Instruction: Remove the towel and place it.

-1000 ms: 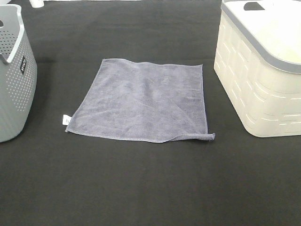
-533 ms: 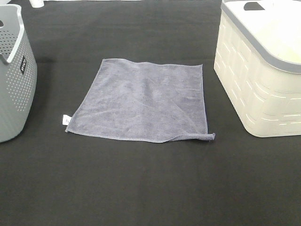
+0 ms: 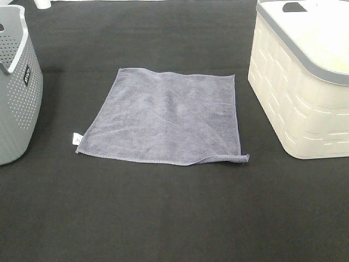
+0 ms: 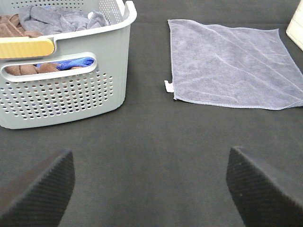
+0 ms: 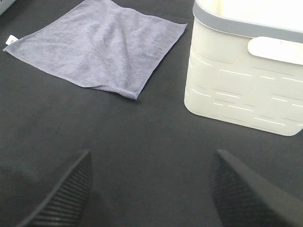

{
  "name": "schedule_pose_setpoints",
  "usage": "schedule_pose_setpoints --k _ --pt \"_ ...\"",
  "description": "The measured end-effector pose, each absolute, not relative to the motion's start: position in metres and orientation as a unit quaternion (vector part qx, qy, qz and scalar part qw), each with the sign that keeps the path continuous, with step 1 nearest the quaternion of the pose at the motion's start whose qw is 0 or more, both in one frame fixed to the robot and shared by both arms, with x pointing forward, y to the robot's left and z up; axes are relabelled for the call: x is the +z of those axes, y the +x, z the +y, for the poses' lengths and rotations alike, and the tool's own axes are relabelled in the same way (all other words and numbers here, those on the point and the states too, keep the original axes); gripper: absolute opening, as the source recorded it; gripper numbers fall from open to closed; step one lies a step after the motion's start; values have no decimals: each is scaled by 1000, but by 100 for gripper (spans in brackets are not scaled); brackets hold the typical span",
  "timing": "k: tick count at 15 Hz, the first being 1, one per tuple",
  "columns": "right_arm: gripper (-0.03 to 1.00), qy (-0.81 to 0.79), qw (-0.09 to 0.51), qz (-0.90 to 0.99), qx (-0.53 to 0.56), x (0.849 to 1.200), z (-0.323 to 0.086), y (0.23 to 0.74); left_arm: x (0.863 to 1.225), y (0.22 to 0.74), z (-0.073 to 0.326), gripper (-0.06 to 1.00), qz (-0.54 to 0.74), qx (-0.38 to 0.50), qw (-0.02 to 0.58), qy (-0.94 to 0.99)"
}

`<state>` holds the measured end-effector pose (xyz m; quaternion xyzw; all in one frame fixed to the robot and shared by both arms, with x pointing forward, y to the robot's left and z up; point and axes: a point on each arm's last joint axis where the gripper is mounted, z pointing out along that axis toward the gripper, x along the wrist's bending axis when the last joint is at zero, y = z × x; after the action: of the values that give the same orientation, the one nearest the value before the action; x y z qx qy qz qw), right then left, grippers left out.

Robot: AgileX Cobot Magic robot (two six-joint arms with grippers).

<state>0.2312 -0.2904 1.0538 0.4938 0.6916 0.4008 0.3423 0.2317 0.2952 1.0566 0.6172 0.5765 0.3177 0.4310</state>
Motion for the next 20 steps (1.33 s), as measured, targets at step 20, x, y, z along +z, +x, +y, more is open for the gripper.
schedule_pose_setpoints --k 20 --pt "70 494 341 692 402 1054 -290 231 1057 232 294 81 568 318 431 625"
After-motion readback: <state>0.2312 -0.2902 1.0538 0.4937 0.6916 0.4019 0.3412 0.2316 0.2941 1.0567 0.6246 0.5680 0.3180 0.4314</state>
